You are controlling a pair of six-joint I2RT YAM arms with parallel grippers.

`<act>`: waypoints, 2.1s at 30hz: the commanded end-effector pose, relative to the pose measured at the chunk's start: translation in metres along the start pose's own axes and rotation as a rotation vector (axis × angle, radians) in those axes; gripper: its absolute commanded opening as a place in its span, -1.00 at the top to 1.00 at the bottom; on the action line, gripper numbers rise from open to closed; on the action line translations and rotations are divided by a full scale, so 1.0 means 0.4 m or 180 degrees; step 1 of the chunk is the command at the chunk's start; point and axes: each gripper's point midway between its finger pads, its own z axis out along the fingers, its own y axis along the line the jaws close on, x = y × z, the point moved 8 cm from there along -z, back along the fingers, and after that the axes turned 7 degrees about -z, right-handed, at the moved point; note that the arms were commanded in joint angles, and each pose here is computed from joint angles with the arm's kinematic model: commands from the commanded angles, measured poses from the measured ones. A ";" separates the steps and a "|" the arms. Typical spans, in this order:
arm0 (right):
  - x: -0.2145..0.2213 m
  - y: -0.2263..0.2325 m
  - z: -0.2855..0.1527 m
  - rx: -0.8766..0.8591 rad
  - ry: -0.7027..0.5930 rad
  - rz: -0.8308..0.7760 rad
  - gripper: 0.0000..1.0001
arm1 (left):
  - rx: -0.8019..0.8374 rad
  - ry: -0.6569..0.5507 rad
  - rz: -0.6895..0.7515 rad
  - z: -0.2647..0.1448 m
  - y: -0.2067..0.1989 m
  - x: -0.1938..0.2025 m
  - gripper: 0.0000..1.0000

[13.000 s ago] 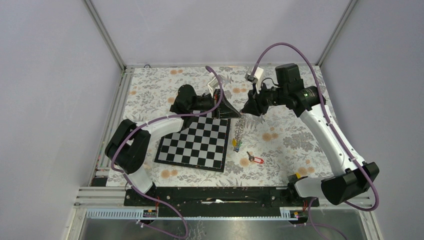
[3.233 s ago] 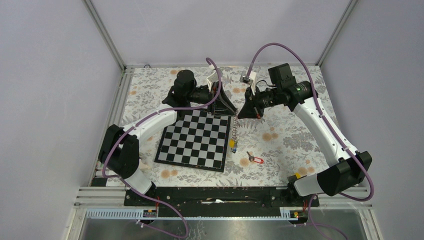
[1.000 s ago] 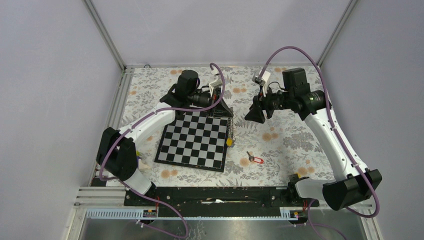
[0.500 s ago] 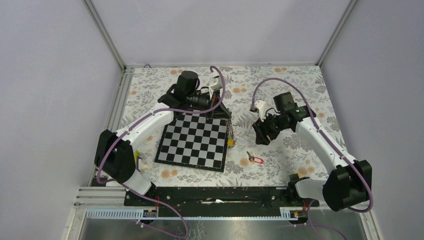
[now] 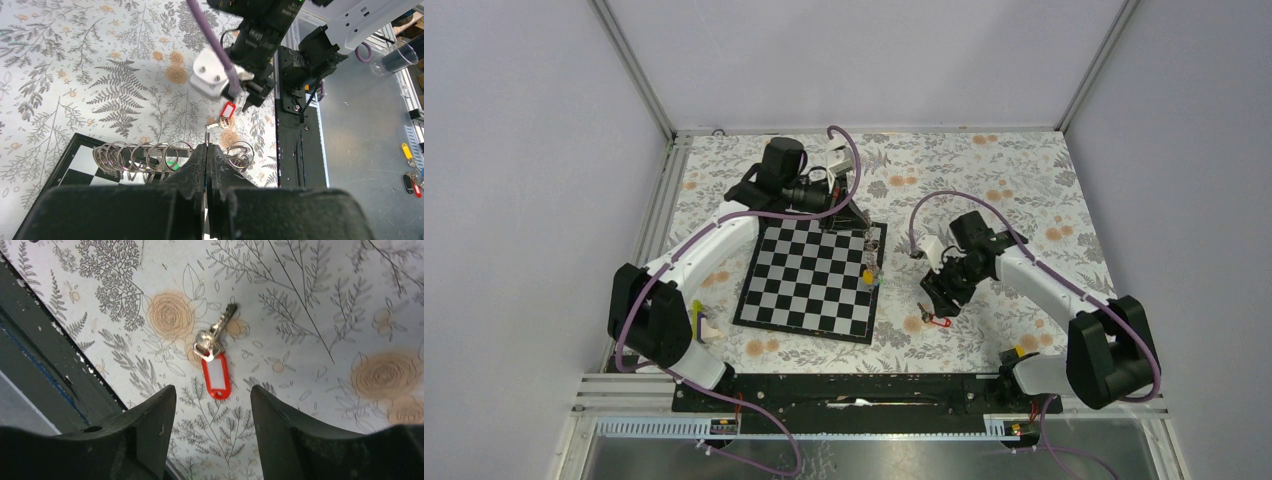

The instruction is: Put the keys on the keyring

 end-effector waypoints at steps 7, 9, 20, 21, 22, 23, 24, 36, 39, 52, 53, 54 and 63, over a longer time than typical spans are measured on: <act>-0.039 -0.015 0.072 0.0038 0.0190 -0.0063 -0.21 | 0.0008 -0.0215 0.0401 -0.043 -0.050 -0.064 1.00; -0.042 -0.017 0.077 0.0038 0.0204 -0.0080 -0.19 | 0.0016 -0.0217 0.0396 -0.043 -0.051 -0.065 1.00; -0.034 -0.003 0.101 0.0012 0.0297 -0.0092 -0.10 | 0.0019 -0.0209 0.0361 -0.040 -0.047 -0.064 1.00; -0.033 -0.003 0.104 0.0019 0.0305 -0.0090 -0.08 | 0.0021 -0.0210 0.0362 -0.040 -0.048 -0.064 1.00; -0.032 -0.002 0.106 0.0010 0.0315 -0.0089 -0.06 | 0.0019 -0.0211 0.0359 -0.040 -0.048 -0.064 1.00; -0.031 0.000 0.109 0.0005 0.0325 -0.0085 -0.04 | 0.0019 -0.0212 0.0361 -0.040 -0.047 -0.064 1.00; -0.031 0.001 0.111 -0.0001 0.0328 -0.0084 -0.02 | 0.0017 -0.0214 0.0357 -0.040 -0.047 -0.064 1.00; -0.030 0.004 0.123 0.0001 0.0400 -0.0088 0.18 | 0.0020 -0.0217 0.0353 -0.040 -0.049 -0.060 1.00; -0.034 0.001 0.123 0.0028 0.0394 -0.0078 0.24 | 0.0025 -0.0223 0.0347 -0.039 -0.048 -0.060 1.00; -0.060 -0.024 0.097 0.0258 0.0416 -0.0234 0.68 | 0.0022 -0.0226 0.0345 -0.042 -0.046 -0.059 1.00; -0.062 -0.027 0.092 0.0287 0.0420 -0.0282 0.70 | 0.0022 -0.0229 0.0352 -0.042 -0.046 -0.060 1.00; -0.062 -0.029 0.088 0.0311 0.0426 -0.0311 0.71 | 0.0026 -0.0228 0.0350 -0.042 -0.046 -0.060 1.00; -0.069 -0.039 0.074 0.0396 0.0469 -0.0459 0.85 | 0.0026 -0.0233 0.0362 -0.043 -0.048 -0.062 1.00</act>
